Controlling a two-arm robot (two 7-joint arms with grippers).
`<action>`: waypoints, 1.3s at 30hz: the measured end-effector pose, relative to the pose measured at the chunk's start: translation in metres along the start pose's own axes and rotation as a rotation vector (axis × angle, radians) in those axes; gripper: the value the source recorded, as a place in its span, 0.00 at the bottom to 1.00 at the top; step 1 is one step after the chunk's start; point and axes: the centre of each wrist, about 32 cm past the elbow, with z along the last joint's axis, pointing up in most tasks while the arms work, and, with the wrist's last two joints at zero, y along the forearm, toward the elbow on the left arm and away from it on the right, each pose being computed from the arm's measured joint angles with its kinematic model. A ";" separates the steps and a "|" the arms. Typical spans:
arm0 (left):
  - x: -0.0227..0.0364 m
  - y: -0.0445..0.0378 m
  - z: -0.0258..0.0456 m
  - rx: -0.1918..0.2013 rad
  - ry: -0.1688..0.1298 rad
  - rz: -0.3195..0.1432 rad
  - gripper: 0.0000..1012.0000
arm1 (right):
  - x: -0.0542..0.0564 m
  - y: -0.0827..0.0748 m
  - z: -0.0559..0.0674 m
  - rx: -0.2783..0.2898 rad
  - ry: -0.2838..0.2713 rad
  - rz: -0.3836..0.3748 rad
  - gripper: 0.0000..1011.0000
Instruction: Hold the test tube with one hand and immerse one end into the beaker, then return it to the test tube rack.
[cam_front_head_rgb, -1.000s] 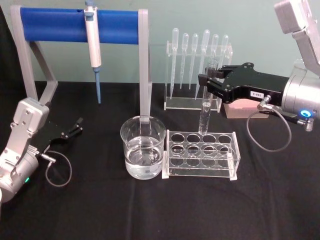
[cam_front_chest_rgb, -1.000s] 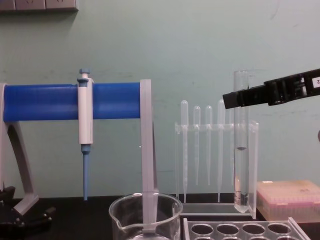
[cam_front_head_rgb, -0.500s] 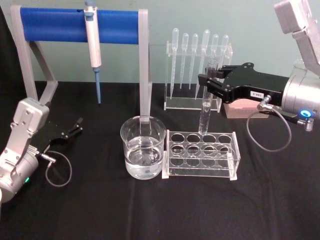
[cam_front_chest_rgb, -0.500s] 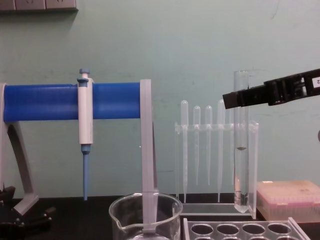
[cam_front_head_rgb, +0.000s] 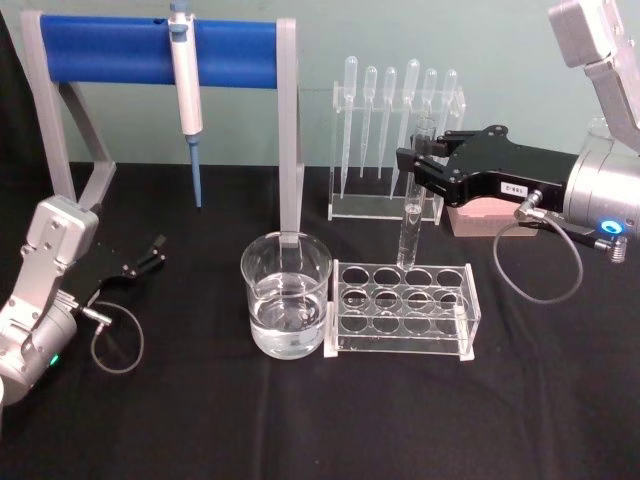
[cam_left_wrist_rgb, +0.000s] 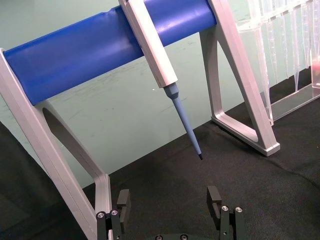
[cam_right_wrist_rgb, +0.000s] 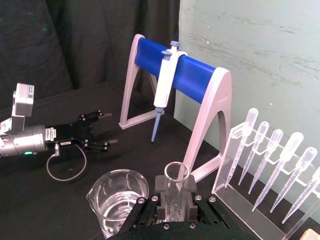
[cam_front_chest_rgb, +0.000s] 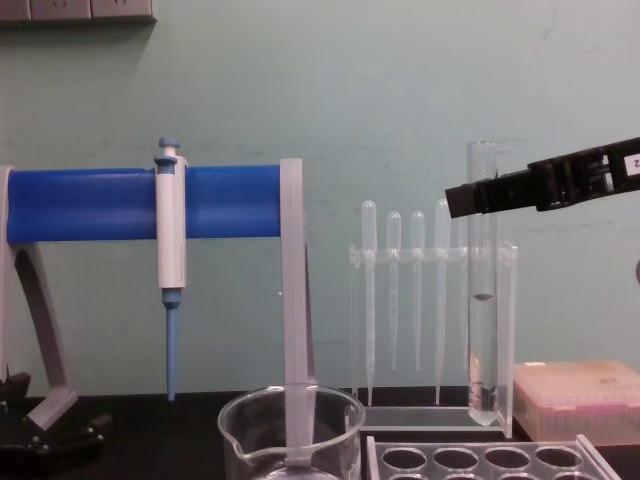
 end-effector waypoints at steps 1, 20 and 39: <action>0.0000 0.0000 0.0000 0.000 0.000 0.000 0.99 | 0.000 0.000 0.000 0.000 0.000 0.000 0.22; 0.0000 0.0000 0.0000 0.000 0.000 0.000 0.99 | 0.000 0.000 0.000 0.000 0.000 0.000 0.22; 0.0000 0.0000 0.0000 0.000 0.000 0.000 0.99 | 0.000 0.000 0.000 0.000 0.000 0.000 0.22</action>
